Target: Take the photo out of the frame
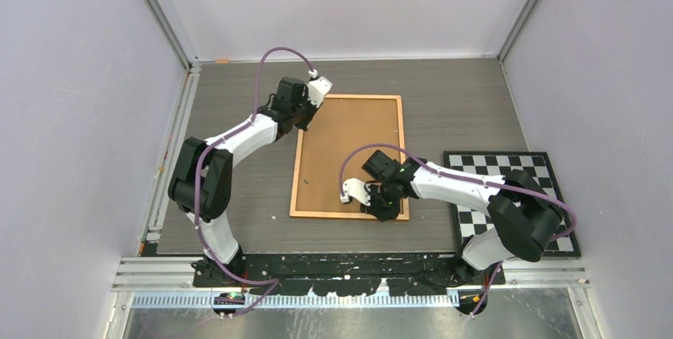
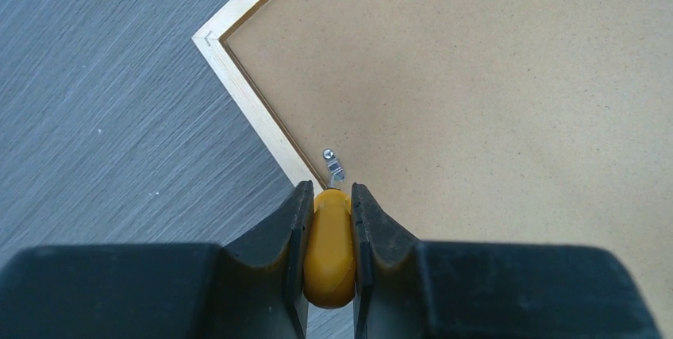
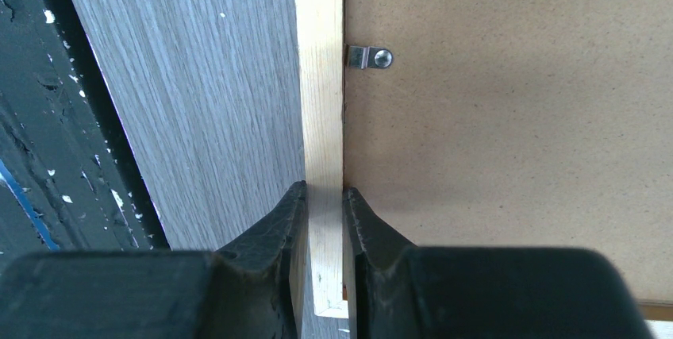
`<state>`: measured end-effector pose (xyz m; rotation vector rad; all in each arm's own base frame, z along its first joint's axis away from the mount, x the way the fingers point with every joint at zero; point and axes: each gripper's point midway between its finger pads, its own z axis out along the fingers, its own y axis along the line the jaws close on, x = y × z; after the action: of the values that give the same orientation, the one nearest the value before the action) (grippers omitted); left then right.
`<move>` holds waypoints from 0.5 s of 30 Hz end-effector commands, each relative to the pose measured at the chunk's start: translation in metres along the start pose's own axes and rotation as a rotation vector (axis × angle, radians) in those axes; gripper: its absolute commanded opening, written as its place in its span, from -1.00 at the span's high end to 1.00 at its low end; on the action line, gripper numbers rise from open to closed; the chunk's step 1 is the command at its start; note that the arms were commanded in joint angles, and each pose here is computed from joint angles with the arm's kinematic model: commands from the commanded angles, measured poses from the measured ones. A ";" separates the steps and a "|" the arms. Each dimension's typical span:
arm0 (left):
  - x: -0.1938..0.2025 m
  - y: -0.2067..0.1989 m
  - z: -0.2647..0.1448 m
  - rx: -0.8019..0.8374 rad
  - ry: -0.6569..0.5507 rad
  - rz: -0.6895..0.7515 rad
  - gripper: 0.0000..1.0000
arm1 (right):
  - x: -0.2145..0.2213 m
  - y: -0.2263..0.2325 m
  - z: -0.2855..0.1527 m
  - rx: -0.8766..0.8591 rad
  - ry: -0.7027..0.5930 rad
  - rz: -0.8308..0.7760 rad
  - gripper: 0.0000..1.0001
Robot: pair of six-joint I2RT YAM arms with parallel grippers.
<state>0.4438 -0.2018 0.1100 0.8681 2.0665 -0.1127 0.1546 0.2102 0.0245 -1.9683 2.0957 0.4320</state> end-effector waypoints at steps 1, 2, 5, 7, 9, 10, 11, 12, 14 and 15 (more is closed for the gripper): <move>0.003 -0.021 0.003 0.088 0.002 -0.077 1.00 | 0.012 0.020 0.001 -0.090 0.049 0.043 0.89; 0.002 -0.022 0.005 0.093 0.002 -0.088 1.00 | 0.012 0.020 0.001 -0.090 0.047 0.042 0.89; 0.003 -0.025 0.013 0.108 0.003 -0.116 1.00 | 0.012 0.021 0.002 -0.092 0.048 0.043 0.90; 0.004 -0.027 0.017 0.112 0.003 -0.132 1.00 | 0.012 0.021 0.002 -0.095 0.050 0.045 0.89; 0.004 -0.028 0.021 0.117 0.001 -0.150 1.00 | 0.013 0.021 0.002 -0.097 0.051 0.045 0.89; 0.005 -0.031 0.023 0.124 0.003 -0.157 1.00 | 0.013 0.021 0.002 -0.097 0.051 0.044 0.89; 0.005 -0.032 0.024 0.125 0.001 -0.162 1.00 | 0.012 0.021 0.002 -0.096 0.051 0.044 0.89; 0.004 -0.032 0.025 0.125 -0.003 -0.166 1.00 | 0.012 0.021 0.002 -0.096 0.051 0.044 0.89; 0.003 -0.031 0.027 0.114 -0.010 -0.171 1.00 | 0.013 0.022 0.002 -0.097 0.051 0.045 0.89; 0.002 -0.029 0.028 0.104 -0.012 -0.172 1.00 | 0.013 0.022 0.002 -0.098 0.053 0.045 0.89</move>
<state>0.4544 -0.2193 0.1109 0.7622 2.0612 -0.2275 0.1544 0.2102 0.0247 -1.9710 2.0987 0.4329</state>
